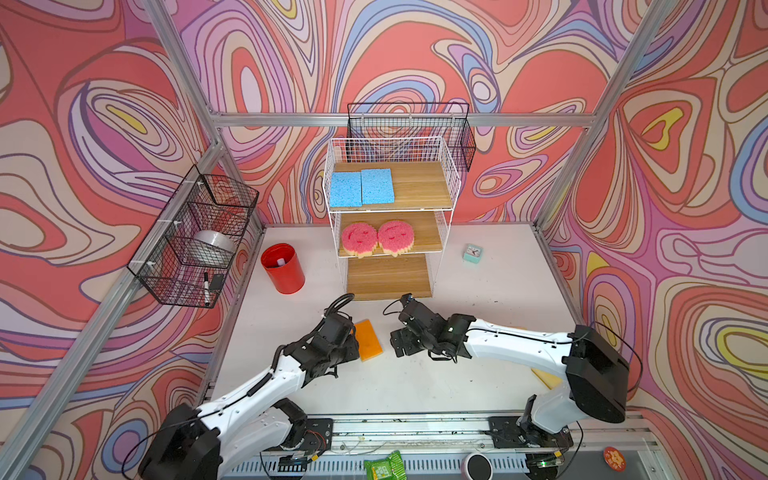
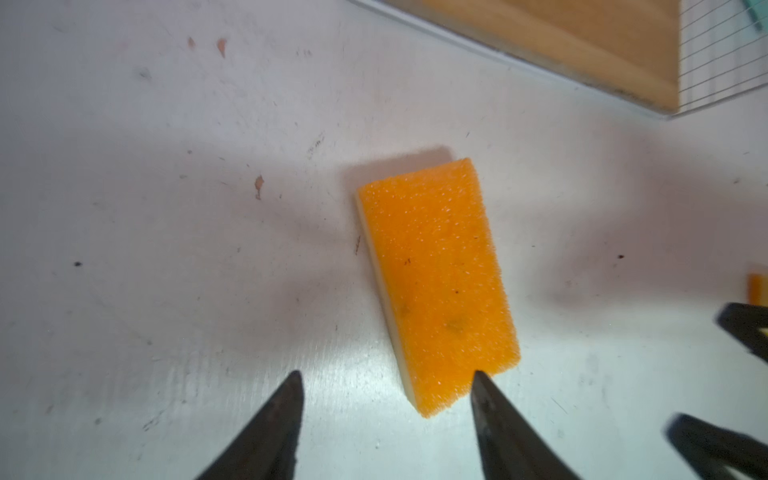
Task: Place and organize the cleaning sponges onto the shelf
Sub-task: 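Move the right gripper over the orange sponge while the left gripper withdraws, then lower the right gripper and close it on the orange sponge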
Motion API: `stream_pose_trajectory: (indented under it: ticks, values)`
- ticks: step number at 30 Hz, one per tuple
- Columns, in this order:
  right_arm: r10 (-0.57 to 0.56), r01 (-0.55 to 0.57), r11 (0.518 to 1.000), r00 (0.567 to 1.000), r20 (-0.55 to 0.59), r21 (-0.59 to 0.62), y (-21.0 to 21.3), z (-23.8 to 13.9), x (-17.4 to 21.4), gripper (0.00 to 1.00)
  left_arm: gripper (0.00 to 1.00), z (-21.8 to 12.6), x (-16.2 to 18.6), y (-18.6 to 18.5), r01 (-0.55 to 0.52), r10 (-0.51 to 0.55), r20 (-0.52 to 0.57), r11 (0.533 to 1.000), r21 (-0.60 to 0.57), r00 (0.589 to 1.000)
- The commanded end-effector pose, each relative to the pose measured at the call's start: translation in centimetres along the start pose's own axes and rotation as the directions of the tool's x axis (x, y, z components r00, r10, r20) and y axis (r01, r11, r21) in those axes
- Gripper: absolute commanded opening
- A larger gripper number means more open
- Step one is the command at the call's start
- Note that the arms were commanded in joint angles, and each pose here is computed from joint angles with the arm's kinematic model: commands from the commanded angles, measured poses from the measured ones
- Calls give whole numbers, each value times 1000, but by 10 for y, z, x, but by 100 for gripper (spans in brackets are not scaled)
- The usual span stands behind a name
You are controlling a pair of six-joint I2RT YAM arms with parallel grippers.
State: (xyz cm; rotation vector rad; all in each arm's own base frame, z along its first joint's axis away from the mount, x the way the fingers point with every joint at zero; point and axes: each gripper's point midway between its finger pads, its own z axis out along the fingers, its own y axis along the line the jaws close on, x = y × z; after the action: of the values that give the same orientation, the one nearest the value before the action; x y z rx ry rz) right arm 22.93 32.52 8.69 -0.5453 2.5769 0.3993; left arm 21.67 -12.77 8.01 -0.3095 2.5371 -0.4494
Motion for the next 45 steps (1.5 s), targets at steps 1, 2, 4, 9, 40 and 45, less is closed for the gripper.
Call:
stream_pose_trajectory:
  ticks: [1, 2, 4, 9, 40, 45]
  values:
    - [-80, 80, 997, 997, -20, 13, 14, 4, 2, 98, 93, -31, -7, 14, -13, 14, 28, 998, -62, 1000]
    - [-86, 86, 996, 996, -16, 10, 19, 5, 2, 98, 93, -38, -8, 17, -9, 12, 37, 998, -63, 999]
    - [-86, 86, 996, 996, -13, -3, 30, 9, 2, 98, 94, -50, -11, 23, -2, 6, 56, 998, -68, 998]
    - [-82, 81, 996, 996, -25, -32, 53, 22, 8, 98, 94, -66, -18, 22, 39, -36, 106, 999, -23, 994]
    - [-72, 80, 994, 991, -110, 73, 77, 84, 19, 94, 96, -113, -53, 7, -78, 83, 198, 996, -34, 977]
    - [-61, 72, 992, 992, -112, 101, 71, 85, 21, 84, 96, -111, -51, 8, -76, 81, 193, 997, -30, 978]
